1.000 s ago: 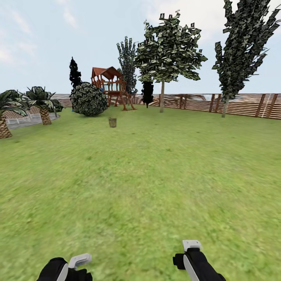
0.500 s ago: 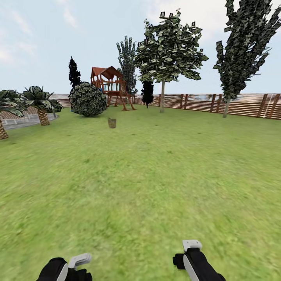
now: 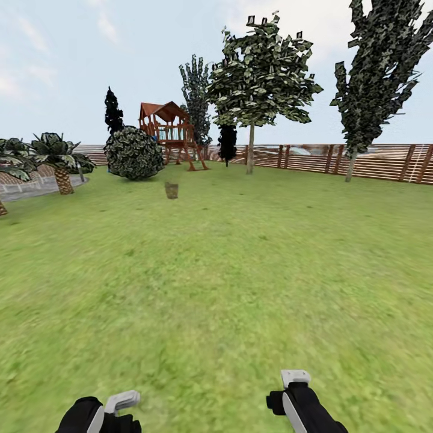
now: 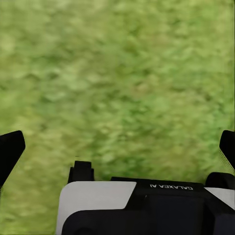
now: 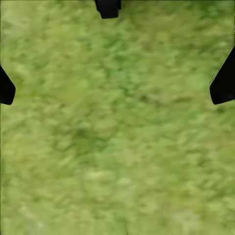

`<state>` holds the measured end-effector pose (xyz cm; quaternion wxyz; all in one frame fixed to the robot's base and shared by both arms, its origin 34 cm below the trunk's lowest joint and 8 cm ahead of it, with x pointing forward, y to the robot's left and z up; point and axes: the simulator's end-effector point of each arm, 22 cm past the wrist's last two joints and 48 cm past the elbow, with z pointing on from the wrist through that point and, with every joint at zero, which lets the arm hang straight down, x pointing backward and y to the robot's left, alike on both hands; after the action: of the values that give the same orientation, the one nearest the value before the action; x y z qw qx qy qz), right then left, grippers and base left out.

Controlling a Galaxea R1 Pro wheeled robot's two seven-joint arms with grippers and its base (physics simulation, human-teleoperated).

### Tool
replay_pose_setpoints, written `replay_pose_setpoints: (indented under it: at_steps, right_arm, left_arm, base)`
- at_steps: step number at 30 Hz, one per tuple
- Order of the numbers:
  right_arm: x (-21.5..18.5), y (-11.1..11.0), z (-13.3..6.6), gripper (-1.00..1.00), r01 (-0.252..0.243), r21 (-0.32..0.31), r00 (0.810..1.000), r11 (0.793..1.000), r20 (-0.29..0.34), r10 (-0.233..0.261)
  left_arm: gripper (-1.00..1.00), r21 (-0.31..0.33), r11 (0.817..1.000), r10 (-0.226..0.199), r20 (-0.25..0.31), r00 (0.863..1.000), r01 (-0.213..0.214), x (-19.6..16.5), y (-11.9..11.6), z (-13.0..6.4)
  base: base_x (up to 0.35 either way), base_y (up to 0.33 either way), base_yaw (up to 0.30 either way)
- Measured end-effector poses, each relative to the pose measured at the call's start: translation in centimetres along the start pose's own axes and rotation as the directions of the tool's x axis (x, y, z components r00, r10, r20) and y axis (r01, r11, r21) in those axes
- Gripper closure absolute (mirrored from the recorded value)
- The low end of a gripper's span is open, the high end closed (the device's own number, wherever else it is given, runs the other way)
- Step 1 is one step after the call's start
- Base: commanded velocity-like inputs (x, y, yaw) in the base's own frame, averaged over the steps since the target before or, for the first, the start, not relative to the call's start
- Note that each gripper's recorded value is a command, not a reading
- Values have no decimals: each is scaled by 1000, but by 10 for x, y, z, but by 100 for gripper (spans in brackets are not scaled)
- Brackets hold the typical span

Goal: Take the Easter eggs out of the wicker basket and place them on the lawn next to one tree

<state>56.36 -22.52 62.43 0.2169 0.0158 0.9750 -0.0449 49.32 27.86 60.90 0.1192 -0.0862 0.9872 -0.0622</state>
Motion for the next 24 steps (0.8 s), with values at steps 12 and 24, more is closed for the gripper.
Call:
replay_pose_setpoints:
  at_steps: [12, 24]
  right_arm:
    - [0, 0, 0, -100, 1, 1, 1000, 1000, 0, -1]
    - [0, -5, 1, -100, -2, 7, 1000, 1000, 1, 2]
  left_arm:
    - [-100, -8, 1000, 2, 4, 1000, -2, -2, 6, -1]
    - [-100, -104, 994, -30, 92, 995, 39, -45, 107, -42]
  base:
    - [338, 0, 0]
    - [337, 0, 0]
